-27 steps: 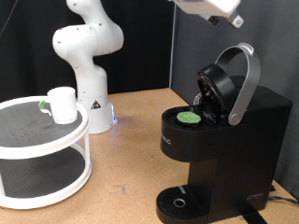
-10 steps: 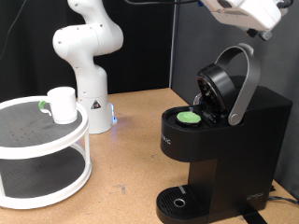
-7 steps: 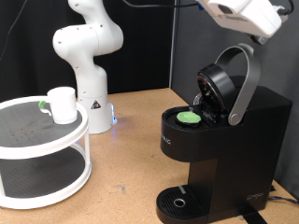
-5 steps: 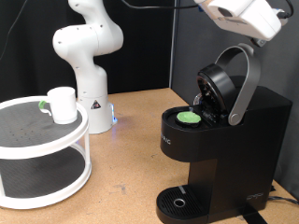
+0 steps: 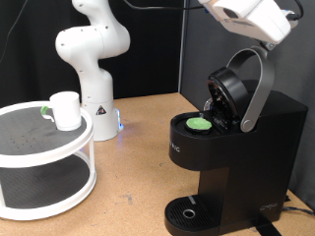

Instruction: Make a cup of coffee with the keurig machine

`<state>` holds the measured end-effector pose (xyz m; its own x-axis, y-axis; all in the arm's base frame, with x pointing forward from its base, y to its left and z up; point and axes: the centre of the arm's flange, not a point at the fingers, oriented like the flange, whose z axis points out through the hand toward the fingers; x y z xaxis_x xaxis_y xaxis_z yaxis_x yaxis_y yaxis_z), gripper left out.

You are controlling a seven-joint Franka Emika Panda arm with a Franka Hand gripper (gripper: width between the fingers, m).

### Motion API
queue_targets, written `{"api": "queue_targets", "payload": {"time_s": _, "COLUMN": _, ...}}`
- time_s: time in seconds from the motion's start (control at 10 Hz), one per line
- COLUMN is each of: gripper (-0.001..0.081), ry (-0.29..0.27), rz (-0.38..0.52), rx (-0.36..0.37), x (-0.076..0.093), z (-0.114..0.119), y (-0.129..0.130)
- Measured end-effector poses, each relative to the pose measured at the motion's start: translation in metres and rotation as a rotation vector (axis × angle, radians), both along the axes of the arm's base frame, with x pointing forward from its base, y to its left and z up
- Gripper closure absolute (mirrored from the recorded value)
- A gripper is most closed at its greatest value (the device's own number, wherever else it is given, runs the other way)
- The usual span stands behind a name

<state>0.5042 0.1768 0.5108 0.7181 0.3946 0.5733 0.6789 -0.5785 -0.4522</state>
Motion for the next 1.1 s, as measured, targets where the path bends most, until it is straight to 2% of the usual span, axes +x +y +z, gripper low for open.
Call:
{"api": "queue_targets", "payload": {"time_s": 0.3, "gripper": 0.0805, "ry": 0.019, "rz": 0.005, "rx": 0.001, "x": 0.000, "z": 0.002, "y": -0.014}}
{"api": "queue_targets", "payload": {"time_s": 0.6, "gripper": 0.0805, "ry": 0.046, "rz": 0.014, "rx": 0.001, "x": -0.003, "z": 0.007, "y": -0.038}}
{"api": "queue_targets", "payload": {"time_s": 1.1, "gripper": 0.0805, "ry": 0.047, "rz": -0.005, "rx": -0.058, "x": -0.004, "z": 0.007, "y": -0.082}}
